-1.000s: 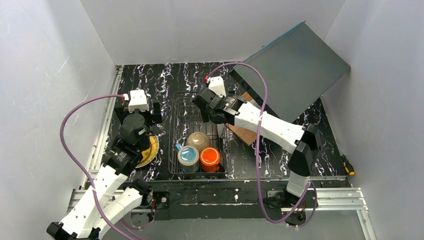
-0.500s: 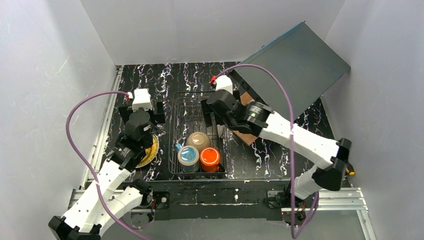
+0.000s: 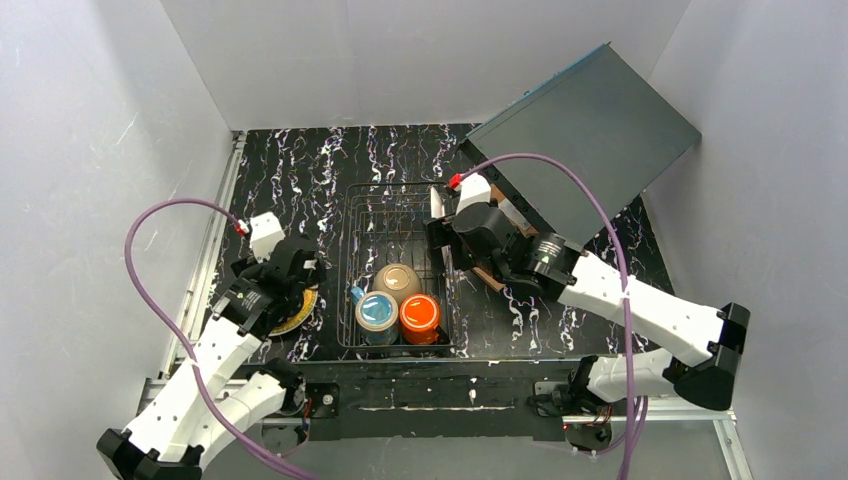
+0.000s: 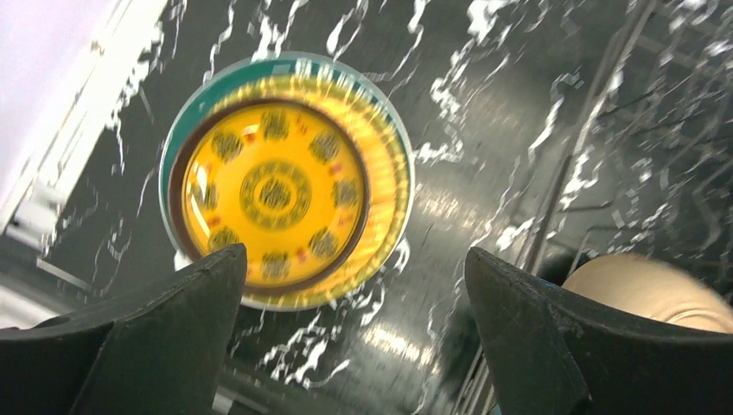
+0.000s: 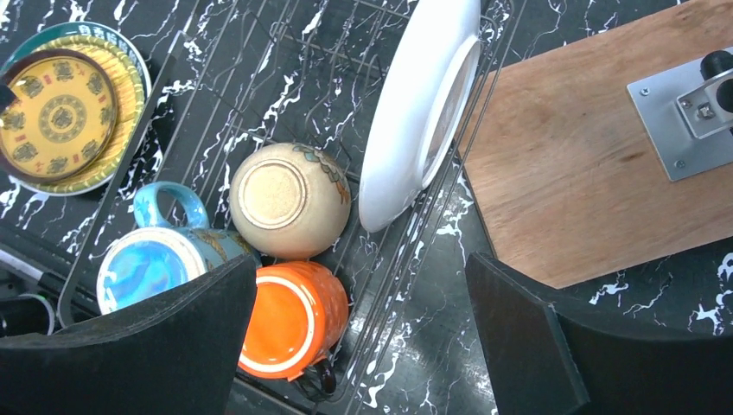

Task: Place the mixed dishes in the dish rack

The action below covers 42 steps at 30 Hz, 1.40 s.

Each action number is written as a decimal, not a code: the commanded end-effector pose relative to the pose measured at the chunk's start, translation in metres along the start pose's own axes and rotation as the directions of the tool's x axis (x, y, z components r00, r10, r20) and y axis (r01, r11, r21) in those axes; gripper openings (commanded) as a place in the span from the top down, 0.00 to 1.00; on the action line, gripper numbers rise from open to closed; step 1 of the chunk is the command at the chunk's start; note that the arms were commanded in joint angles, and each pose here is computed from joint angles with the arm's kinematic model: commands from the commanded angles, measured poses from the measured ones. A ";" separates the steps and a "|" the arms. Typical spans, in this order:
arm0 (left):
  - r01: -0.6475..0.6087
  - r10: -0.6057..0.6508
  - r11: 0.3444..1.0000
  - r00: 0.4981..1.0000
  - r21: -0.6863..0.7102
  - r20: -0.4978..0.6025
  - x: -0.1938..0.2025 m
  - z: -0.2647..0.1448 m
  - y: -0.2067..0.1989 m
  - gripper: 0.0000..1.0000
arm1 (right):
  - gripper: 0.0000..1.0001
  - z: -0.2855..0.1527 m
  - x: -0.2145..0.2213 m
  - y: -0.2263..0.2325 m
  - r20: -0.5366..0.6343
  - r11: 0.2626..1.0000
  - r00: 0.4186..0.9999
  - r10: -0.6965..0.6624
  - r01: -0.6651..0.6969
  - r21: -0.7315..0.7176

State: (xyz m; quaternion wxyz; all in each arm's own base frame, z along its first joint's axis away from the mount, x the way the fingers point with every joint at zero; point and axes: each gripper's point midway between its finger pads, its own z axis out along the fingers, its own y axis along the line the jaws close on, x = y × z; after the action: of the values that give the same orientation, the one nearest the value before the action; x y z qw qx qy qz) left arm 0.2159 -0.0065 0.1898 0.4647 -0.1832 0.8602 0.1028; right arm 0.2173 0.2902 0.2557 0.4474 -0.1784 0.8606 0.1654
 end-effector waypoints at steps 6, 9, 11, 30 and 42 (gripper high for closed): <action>-0.045 0.007 0.990 0.963 -0.134 -0.268 0.070 0.008 0.013 0.19 | 0.02 -0.022 -0.021 0.002 0.137 0.995 0.990 0.043 -0.030 -0.098; -0.112 0.051 0.978 0.944 -0.175 -0.325 0.079 0.018 0.009 0.31 | 0.02 -0.025 -0.014 -0.002 0.138 0.995 0.990 0.038 -0.024 -0.099; -0.134 0.053 0.968 0.935 -0.210 -0.351 0.086 0.024 0.010 0.38 | 0.02 -0.026 -0.009 -0.005 0.138 0.995 0.990 0.036 -0.023 -0.098; -0.245 0.120 0.955 0.835 -0.167 -0.536 0.095 0.080 0.011 0.39 | 0.02 -0.045 -0.008 -0.030 0.251 0.995 0.967 0.039 -0.014 -0.101; -0.311 0.152 0.935 0.786 -0.171 -0.599 0.103 0.092 0.019 0.62 | 0.02 -0.045 -0.006 -0.042 0.276 0.996 0.960 0.045 -0.021 -0.090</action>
State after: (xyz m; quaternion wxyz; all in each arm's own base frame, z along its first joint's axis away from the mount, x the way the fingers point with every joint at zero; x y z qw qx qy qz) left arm 0.2245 0.0162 0.0507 0.1397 -0.1651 0.9550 0.2028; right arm 0.2020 0.2357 0.2626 0.5246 -0.1723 0.8046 0.2185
